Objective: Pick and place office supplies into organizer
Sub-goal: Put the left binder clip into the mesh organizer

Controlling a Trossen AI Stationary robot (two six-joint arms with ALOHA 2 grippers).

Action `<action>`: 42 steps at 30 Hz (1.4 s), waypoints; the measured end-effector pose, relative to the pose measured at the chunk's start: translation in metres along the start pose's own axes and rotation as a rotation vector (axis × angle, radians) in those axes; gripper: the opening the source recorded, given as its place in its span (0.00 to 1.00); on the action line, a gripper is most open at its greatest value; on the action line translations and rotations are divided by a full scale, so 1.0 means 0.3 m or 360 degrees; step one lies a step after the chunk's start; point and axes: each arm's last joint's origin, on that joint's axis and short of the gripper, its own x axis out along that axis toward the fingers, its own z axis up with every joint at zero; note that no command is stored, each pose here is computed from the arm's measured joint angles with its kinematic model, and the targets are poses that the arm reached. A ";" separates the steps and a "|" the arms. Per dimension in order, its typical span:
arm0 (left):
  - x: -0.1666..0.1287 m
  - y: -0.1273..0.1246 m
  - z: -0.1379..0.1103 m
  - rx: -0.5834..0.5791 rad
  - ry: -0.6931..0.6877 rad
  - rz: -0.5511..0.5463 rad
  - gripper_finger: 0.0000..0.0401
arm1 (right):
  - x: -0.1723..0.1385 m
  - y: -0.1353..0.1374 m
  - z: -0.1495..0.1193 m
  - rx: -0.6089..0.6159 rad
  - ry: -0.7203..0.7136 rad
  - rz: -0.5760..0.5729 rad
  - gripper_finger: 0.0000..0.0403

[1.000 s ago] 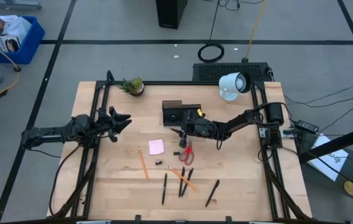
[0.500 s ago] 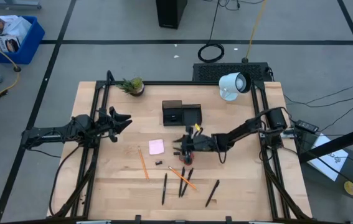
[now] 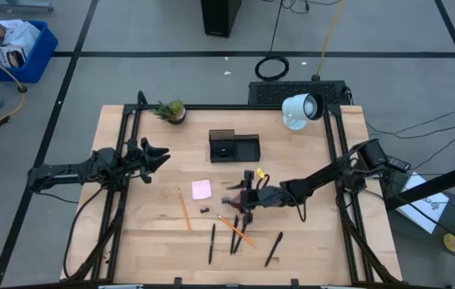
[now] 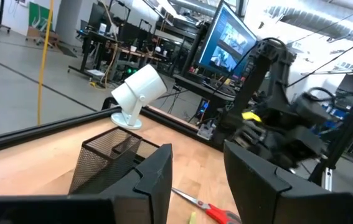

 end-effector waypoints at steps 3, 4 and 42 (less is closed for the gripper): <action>0.000 0.003 -0.001 0.0006 -0.0005 0.0035 0.37 | -0.002 0.041 -0.003 0.0001 -0.0045 0.0148 0.53; 0.000 0.003 -0.001 0.0005 -0.0004 0.0043 0.37 | 0.001 0.048 -0.003 0.0028 -0.0069 0.0184 0.53; 0.000 0.007 -0.004 -0.0012 -0.0001 0.0087 0.37 | 0.307 0.000 -0.033 0.0120 -0.0068 0.0423 0.53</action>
